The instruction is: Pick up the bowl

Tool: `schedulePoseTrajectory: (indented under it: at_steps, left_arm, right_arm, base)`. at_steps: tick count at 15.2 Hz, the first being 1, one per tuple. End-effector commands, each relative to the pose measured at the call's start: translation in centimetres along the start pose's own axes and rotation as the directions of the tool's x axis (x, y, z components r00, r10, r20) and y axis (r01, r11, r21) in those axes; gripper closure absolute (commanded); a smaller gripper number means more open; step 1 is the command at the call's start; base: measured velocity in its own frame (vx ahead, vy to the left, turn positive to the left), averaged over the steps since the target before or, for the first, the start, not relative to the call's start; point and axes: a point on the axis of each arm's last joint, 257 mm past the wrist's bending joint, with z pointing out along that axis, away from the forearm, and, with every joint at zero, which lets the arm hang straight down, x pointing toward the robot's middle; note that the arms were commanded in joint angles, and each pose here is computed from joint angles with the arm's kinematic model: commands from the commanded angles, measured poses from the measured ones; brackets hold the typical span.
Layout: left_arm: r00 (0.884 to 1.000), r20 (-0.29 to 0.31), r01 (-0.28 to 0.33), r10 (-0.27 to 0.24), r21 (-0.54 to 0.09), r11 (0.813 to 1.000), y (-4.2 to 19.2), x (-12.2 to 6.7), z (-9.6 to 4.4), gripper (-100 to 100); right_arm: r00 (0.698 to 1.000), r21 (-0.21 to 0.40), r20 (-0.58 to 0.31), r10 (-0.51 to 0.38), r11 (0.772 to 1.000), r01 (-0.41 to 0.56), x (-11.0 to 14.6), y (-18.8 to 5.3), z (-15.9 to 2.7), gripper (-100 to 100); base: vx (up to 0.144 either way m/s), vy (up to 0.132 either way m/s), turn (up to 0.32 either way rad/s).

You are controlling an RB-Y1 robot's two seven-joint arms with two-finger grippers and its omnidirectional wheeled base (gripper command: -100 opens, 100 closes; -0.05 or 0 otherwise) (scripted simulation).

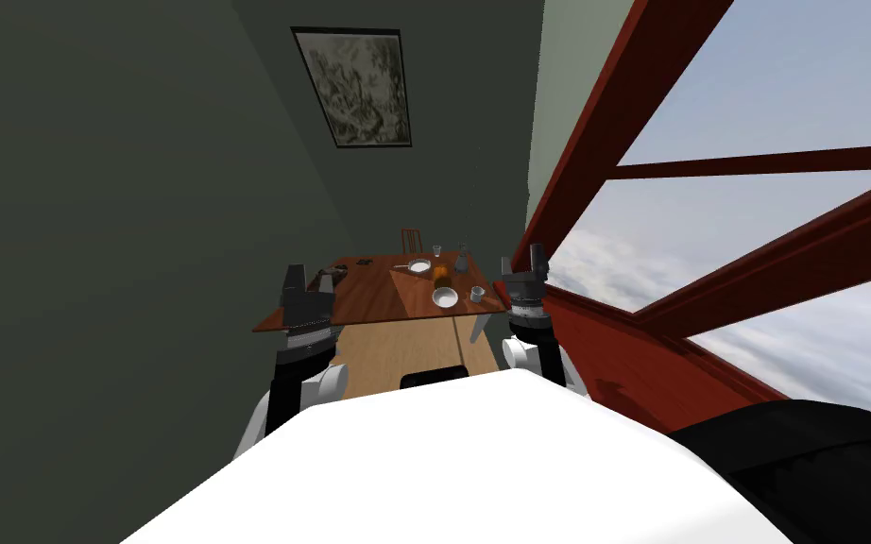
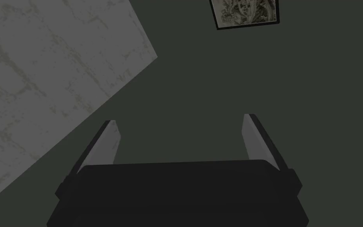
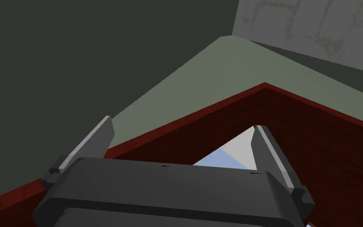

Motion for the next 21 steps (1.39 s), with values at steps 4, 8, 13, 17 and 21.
schedulePoseTrajectory:
  at_steps: [4, 8, 13, 17, 21]
  left_arm:
    - [1.000, 0.000, 0.000, 0.000, 0.000, 1.000, 0.0, 0.0, 0.0, 0]
    - [1.000, 0.000, 0.000, 0.000, 0.000, 1.000, 0.0, 0.0, 0.0, 0]
    - [1.000, 0.000, 0.000, 0.000, 0.000, 1.000, 0.0, 0.0, 0.0, 0]
    - [1.000, 0.000, 0.000, 0.000, 0.000, 1.000, 0.0, 0.0, 0.0, 0]
    - [1.000, 0.000, 0.000, 0.000, 0.000, 1.000, 0.0, 0.0, 0.0, 0]
  right_arm:
    - [0.994, 0.077, -0.102, -0.043, 0.996, 0.051, 1.6, -2.8, -0.8, -100]
    - [0.974, 0.170, -0.210, -0.087, 0.978, 0.124, 3.0, -6.5, -2.3, -100]
    - [0.948, 0.240, -0.297, -0.118, 0.951, 0.193, 3.8, -9.6, -4.1, -100]
    - [0.889, 0.342, -0.430, -0.156, 0.883, 0.321, 4.4, -14.8, -7.8, -100]
    - [0.821, 0.389, -0.542, -0.180, 0.813, 0.434, 4.1, -18.4, -11.2, -100]
  base:
    - [0.014, 0.033, 0.079]
    - [0.033, 0.064, 0.127]
    - [0.026, 0.056, 0.098]
    - [0.041, 0.058, 0.151]
    - [0.059, 0.080, 0.157]
